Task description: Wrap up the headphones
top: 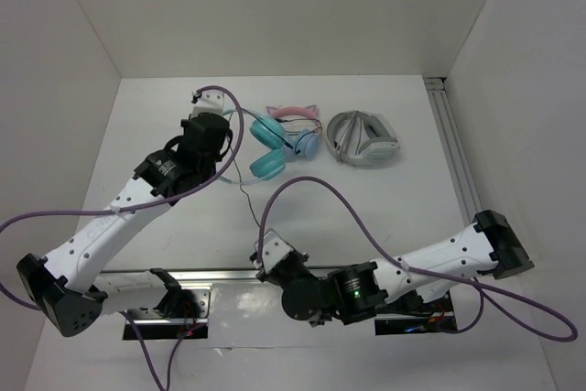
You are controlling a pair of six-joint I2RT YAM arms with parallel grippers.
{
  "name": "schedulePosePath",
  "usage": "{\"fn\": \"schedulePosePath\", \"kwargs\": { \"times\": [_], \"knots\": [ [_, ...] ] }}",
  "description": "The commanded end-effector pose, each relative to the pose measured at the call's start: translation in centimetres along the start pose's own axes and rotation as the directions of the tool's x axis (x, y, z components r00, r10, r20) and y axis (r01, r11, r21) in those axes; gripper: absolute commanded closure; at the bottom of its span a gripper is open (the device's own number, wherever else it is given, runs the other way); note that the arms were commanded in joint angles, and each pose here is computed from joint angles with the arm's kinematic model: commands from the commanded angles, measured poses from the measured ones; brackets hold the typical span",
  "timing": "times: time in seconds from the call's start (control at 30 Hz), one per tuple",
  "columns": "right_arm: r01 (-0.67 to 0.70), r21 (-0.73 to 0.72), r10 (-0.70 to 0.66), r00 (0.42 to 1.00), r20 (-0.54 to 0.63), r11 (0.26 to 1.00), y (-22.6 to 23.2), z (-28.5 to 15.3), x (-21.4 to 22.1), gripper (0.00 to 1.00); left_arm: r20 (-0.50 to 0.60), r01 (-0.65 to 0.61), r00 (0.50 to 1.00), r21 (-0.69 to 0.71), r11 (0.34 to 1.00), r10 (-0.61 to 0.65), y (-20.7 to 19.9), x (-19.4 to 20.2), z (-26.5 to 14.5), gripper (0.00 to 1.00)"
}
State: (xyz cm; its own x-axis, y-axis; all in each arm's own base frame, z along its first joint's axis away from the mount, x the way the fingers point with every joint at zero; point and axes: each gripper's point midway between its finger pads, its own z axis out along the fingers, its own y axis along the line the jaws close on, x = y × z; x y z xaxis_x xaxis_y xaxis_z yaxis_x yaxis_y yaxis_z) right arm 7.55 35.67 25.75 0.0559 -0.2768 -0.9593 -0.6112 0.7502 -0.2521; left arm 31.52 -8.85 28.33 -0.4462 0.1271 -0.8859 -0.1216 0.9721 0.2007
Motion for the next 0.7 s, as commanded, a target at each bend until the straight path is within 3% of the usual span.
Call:
{"fn": "schedulePosePath", "kwargs": {
  "times": [0.0,0.13,0.23,0.3,0.4,0.67],
  "knots": [
    [-0.014,0.037,0.013,1.0,0.027,0.999,-3.0,0.0,-3.2,1.0,0.082,0.044,0.995,0.049,0.998,-0.048,-0.6,-1.9,-1.1,1.0],
    [-0.005,0.022,0.003,0.998,0.067,1.0,-4.1,-0.5,-6.1,1.0,0.042,-0.035,0.999,0.044,0.998,0.033,-1.0,0.3,-1.8,1.0],
    [0.032,0.089,-0.037,0.998,0.053,0.996,-6.2,0.5,-7.0,1.0,0.005,-0.111,0.994,0.135,0.985,0.111,-1.9,3.0,-2.8,1.0],
    [0.054,0.104,-0.059,0.997,0.045,0.993,-7.6,1.1,-7.4,1.0,0.048,-0.11,0.994,0.198,0.974,0.102,-1.9,3.3,-4.1,1.0],
    [0.09,0.18,-0.096,0.995,0.022,0.98,-10.8,2.5,-7.6,1.0,0.075,-0.154,0.988,0.323,0.934,0.137,-3.2,4.7,-5.7,1.0],
    [0.112,0.308,-0.113,0.994,-0.014,0.945,-19.2,6.6,-7.7,0.98,0.074,-0.297,0.952,0.47,0.832,0.298,-6.5,7.8,-8.3,1.0]
  ]
}}
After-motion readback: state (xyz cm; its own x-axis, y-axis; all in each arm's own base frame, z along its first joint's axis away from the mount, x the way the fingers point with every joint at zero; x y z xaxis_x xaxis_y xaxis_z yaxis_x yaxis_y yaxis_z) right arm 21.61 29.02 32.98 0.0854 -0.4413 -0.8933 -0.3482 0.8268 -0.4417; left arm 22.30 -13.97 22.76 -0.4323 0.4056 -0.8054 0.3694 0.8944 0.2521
